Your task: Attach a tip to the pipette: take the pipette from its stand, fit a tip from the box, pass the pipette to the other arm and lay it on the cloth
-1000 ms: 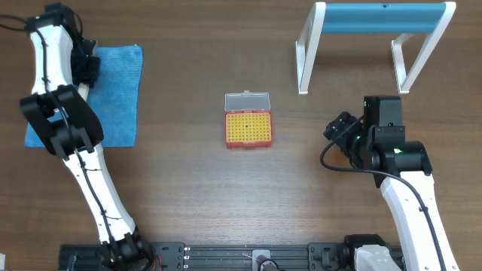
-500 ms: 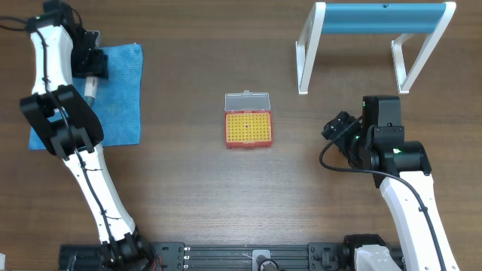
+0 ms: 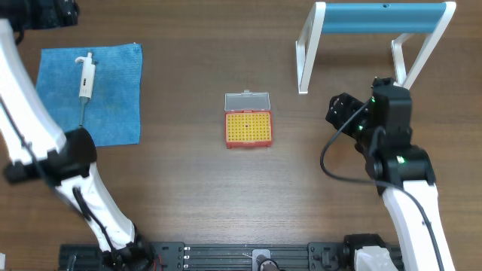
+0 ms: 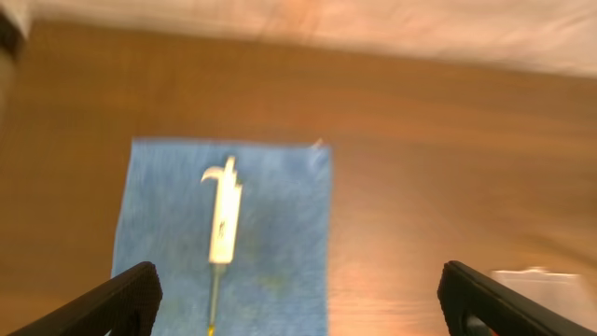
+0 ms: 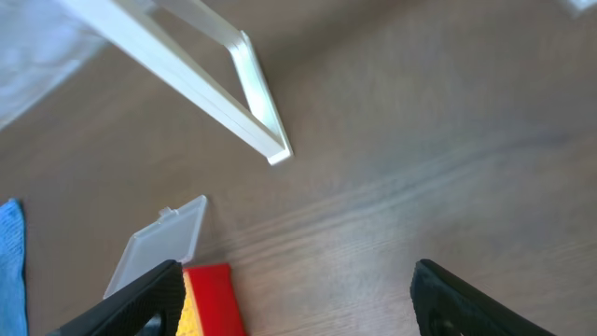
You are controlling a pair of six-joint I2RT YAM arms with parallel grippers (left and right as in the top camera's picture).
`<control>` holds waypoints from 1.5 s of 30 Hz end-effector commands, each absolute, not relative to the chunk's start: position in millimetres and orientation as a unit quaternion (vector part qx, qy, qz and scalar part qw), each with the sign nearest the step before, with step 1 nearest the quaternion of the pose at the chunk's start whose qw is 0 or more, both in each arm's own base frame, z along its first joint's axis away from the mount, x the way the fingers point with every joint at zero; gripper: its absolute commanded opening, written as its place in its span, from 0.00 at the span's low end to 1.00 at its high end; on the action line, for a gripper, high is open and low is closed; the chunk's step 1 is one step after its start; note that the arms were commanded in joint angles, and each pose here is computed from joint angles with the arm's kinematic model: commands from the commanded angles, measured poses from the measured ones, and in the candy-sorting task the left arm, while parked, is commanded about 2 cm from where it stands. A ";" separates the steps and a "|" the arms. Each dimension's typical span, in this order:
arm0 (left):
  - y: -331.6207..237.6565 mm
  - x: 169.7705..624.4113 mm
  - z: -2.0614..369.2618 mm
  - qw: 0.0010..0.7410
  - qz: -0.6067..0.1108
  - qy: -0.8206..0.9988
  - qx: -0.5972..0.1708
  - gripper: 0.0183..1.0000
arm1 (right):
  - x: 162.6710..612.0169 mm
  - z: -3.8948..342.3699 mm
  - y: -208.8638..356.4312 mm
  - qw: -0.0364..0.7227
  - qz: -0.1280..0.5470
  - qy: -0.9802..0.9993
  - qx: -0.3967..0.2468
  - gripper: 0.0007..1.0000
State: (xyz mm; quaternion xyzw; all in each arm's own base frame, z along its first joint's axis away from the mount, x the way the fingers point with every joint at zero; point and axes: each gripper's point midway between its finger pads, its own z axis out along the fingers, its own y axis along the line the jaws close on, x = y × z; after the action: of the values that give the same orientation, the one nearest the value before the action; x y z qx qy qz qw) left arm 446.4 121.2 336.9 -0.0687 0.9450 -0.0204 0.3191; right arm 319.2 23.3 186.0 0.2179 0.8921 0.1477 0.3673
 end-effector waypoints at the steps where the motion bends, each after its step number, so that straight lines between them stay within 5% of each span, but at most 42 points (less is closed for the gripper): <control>1: 51.2 362.3 445.8 0.426 -0.049 0.903 -0.014 0.96 | 282.2 268.9 18.6 0.510 0.099 0.850 0.085 0.79; 4: 4.9 281.9 447.4 0.408 -0.078 0.910 0.014 0.96 | 210.1 292.3 -2.5 0.561 0.013 0.826 0.041 0.84; 8: -43.2 156.9 338.8 0.286 -0.171 0.941 -0.050 0.96 | 135.2 287.2 -9.1 0.597 -0.020 0.802 0.013 0.93; 10: -70.4 132.6 291.7 0.331 -0.268 0.901 -0.087 0.96 | 107.4 300.0 -5.7 0.640 -0.027 0.767 -0.016 0.94; 13: -71.9 135.4 281.7 0.425 -0.312 0.840 -0.126 0.96 | 117.5 297.3 11.9 0.639 0.012 0.768 -0.048 0.95; 17: -53.1 142.6 278.8 0.494 -0.271 0.814 -0.140 0.96 | 121.2 264.0 8.7 0.593 0.005 0.804 -0.042 0.95; 24: -19.1 148.1 271.5 0.514 -0.189 0.813 -0.197 0.96 | 120.9 263.1 8.8 0.592 0.006 0.805 -0.043 0.95; 39: -6.4 163.2 243.1 0.506 -0.161 0.819 -0.219 0.96 | 117.5 253.3 8.7 0.574 0.006 0.817 -0.043 0.95; 42: -5.9 237.9 256.2 0.689 -0.198 0.683 -0.139 0.96 | 117.5 253.3 8.7 0.574 0.006 0.817 -0.043 0.95; 45: -6.5 230.4 281.5 0.822 -0.100 0.561 -0.016 0.96 | 117.5 253.3 8.7 0.574 0.006 0.817 -0.043 0.95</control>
State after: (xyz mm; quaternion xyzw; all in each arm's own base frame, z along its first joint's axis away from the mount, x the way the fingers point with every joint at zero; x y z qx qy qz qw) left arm 241.2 -4.0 277.6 -0.0985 0.6074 -0.1855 0.7661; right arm 117.4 6.5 252.7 -0.0340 0.8183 0.0037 0.5738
